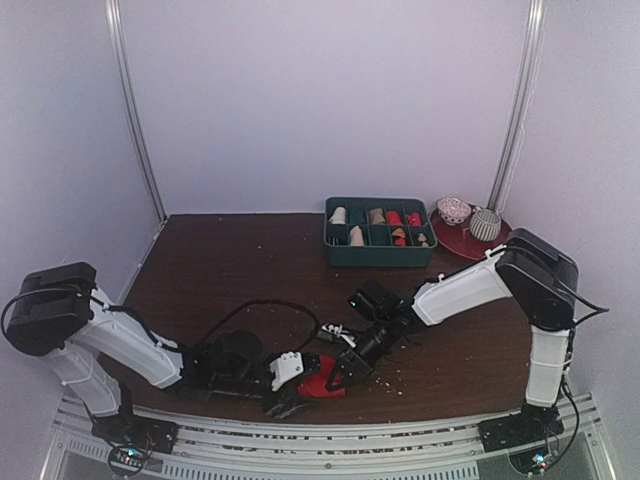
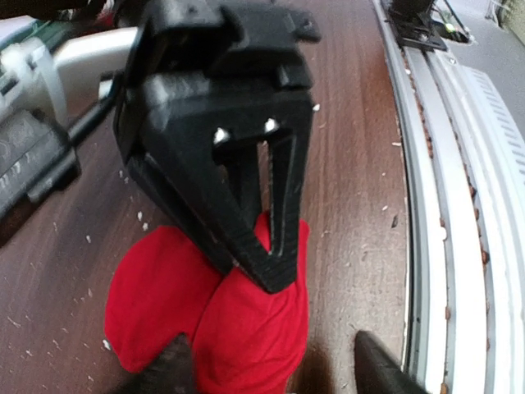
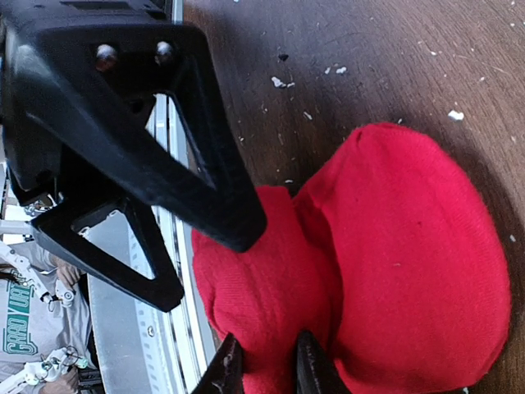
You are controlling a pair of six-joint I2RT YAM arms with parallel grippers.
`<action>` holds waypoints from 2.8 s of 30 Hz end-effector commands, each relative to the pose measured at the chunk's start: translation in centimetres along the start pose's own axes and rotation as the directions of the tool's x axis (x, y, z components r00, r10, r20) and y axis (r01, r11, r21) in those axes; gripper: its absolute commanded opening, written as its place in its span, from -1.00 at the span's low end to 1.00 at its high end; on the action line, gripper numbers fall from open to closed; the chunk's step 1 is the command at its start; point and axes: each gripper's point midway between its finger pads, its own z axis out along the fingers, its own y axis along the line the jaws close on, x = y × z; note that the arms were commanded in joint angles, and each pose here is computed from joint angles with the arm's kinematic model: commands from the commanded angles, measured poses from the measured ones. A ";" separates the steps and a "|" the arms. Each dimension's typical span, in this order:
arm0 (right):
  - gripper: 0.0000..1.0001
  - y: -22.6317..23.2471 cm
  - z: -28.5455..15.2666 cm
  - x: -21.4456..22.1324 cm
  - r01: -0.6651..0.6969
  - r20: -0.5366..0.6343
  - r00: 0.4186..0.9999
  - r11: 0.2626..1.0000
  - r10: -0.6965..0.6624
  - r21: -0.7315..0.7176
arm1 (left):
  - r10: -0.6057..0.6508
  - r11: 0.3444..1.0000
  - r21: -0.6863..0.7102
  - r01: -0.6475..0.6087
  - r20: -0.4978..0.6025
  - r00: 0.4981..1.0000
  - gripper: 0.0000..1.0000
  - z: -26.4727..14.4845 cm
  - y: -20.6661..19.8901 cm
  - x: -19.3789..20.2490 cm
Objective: Roll the socks
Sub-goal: Roll a pair of socks at the center of the board.
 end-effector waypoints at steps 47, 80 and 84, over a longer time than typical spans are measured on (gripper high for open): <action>0.01 0.2 -1.8 -0.7 0.640 -0.131 0.653 0.451 -0.746 0.623 | -0.622 0.684 0.054 0.728 -0.478 0.620 -1.00 0.4 -2.8 12.5; -0.44 -5.4 2.3 10.1 -0.122 -0.152 0.976 0.972 0.154 0.202 | -0.021 1.000 0.007 0.020 0.116 0.993 0.55 -1.4 2.2 -2.8; -0.44 -6.0 2.1 10.3 -0.138 -0.151 0.973 0.966 0.174 0.220 | -0.037 0.998 0.050 0.035 0.050 0.998 0.45 -0.3 1.3 -0.7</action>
